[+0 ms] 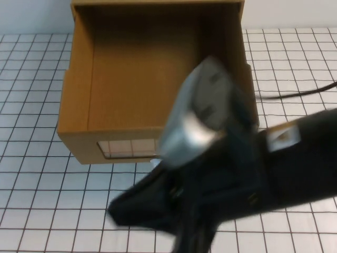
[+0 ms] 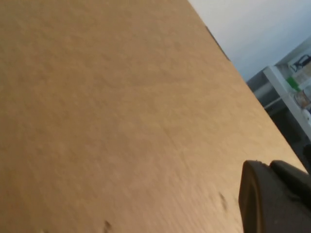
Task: Close the shoe box
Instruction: Press the shoe box with left arm, then close the shoe box with your right arm
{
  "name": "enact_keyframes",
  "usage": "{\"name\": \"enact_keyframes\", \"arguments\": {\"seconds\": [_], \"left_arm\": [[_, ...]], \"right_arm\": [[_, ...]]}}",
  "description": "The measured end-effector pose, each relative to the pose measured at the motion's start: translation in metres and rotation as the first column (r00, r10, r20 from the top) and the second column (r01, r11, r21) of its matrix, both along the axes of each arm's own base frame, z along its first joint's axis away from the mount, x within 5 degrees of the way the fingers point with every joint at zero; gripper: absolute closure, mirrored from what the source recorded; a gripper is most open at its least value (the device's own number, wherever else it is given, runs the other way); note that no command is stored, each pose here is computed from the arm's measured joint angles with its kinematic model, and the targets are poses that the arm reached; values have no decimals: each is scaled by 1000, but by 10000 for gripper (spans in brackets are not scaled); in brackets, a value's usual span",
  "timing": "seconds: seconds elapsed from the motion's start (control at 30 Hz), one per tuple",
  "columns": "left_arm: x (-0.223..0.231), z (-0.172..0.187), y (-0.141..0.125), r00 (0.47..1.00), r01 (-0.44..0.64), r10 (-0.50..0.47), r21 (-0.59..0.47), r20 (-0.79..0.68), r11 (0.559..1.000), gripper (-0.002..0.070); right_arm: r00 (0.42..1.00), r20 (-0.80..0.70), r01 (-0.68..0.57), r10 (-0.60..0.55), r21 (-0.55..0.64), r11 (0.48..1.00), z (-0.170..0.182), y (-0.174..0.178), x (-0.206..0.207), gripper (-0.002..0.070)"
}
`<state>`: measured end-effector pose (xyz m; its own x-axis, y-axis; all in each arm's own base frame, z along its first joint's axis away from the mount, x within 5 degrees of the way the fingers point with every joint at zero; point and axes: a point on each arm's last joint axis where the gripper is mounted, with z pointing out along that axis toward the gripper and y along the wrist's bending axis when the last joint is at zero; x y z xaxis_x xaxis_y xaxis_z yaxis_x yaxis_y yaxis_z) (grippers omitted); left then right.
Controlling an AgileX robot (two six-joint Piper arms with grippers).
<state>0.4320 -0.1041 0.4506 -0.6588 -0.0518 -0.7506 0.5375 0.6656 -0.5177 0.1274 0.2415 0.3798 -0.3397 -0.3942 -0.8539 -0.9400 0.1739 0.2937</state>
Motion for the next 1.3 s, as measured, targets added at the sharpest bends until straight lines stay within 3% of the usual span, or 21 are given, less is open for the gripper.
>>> {"name": "enact_keyframes", "arguments": {"seconds": [0.33,0.6,0.77,0.97,1.3], "left_arm": [[62,-68,-8,991,-66,51,-122,-123,990,680],[60,-67,-17,994,-55,43,-117,-105,992,680],[60,-67,-17,994,-56,45,-113,-102,992,680],[60,-67,-18,994,-55,44,-111,-101,992,680],[60,-67,-18,994,-54,42,-112,-100,992,680]], "right_arm": [[972,-45,-234,230,-186,954,-78,72,-19,689],[973,-82,-232,218,-295,927,-132,90,5,689],[991,-52,-136,127,-278,951,-127,81,48,689],[998,-28,-55,51,-164,985,-112,70,110,689],[1000,2,25,-25,-128,991,-126,76,205,689]]}}
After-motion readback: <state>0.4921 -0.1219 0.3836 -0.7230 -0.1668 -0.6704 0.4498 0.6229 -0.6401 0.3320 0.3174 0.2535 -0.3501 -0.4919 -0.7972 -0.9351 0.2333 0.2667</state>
